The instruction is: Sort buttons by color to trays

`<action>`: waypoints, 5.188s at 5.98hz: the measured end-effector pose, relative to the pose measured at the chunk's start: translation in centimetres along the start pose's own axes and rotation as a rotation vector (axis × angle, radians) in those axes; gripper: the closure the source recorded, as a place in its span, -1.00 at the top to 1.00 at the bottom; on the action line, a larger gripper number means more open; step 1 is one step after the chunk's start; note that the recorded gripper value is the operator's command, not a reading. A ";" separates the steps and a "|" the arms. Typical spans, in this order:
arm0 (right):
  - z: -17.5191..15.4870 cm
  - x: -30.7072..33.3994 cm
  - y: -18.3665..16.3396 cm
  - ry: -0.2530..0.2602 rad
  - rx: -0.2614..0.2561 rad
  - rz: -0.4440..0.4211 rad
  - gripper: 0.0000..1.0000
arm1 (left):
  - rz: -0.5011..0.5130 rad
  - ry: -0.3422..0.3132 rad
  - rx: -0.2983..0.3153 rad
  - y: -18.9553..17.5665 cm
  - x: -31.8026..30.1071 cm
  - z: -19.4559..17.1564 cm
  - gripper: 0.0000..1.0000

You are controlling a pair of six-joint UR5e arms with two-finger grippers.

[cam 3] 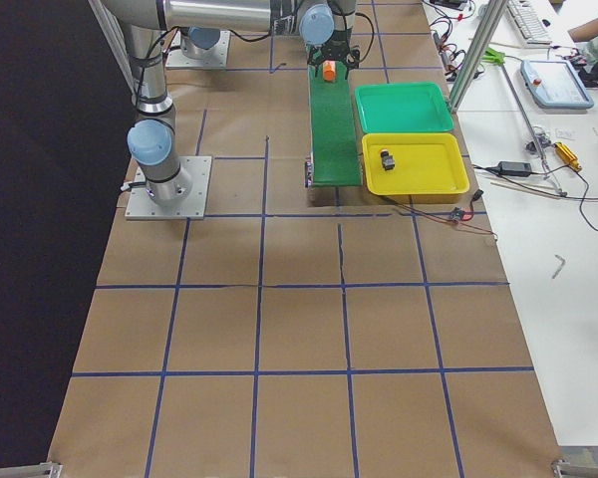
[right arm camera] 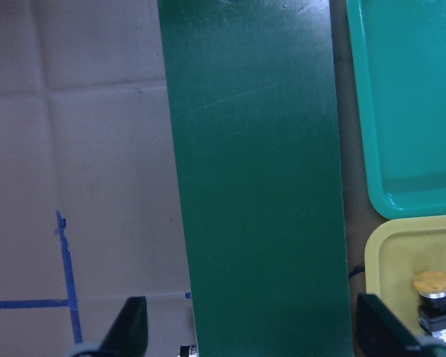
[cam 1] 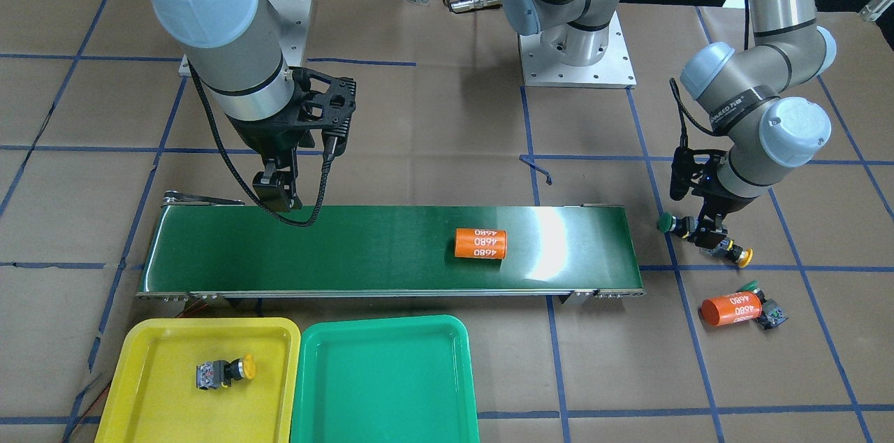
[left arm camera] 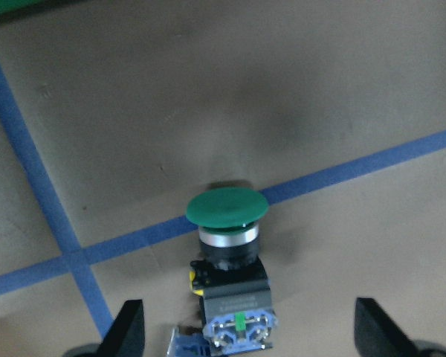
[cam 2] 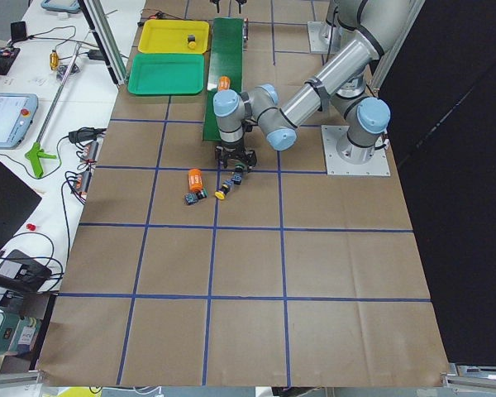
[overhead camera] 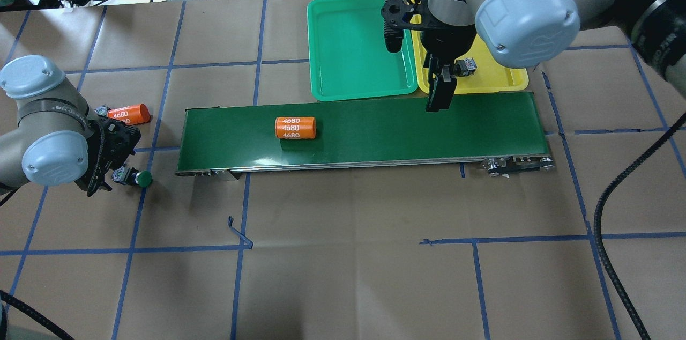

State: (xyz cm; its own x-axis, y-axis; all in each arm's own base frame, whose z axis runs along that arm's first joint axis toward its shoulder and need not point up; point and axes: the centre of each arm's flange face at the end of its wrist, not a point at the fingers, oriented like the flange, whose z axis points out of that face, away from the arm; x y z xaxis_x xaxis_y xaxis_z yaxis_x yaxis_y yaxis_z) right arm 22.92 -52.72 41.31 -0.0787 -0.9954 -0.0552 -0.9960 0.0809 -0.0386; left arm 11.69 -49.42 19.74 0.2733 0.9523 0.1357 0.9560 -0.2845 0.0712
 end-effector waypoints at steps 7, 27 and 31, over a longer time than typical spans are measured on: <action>2.1 -1.1 -1.2 -0.026 -0.005 -0.028 1.00 | -0.063 -0.035 0.015 1.2 -0.3 1.2 -1.00; 11.4 -1.5 -14.9 0.104 0.056 0.012 1.00 | 0.026 0.010 -0.028 5.3 -1.5 -0.5 0.96; 14.4 -1.6 -17.7 0.110 0.136 -0.006 1.00 | 0.125 -0.050 -0.015 5.6 -2.3 2.0 -1.00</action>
State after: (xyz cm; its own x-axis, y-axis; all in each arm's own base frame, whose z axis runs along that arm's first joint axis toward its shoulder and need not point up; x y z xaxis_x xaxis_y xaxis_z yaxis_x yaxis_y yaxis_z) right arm 41.31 -51.80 27.75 -0.0841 -0.9950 0.0542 -0.9821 0.0736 -0.1734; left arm 16.63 -52.93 17.85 0.3955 0.9135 0.0952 0.9125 -0.4026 0.0718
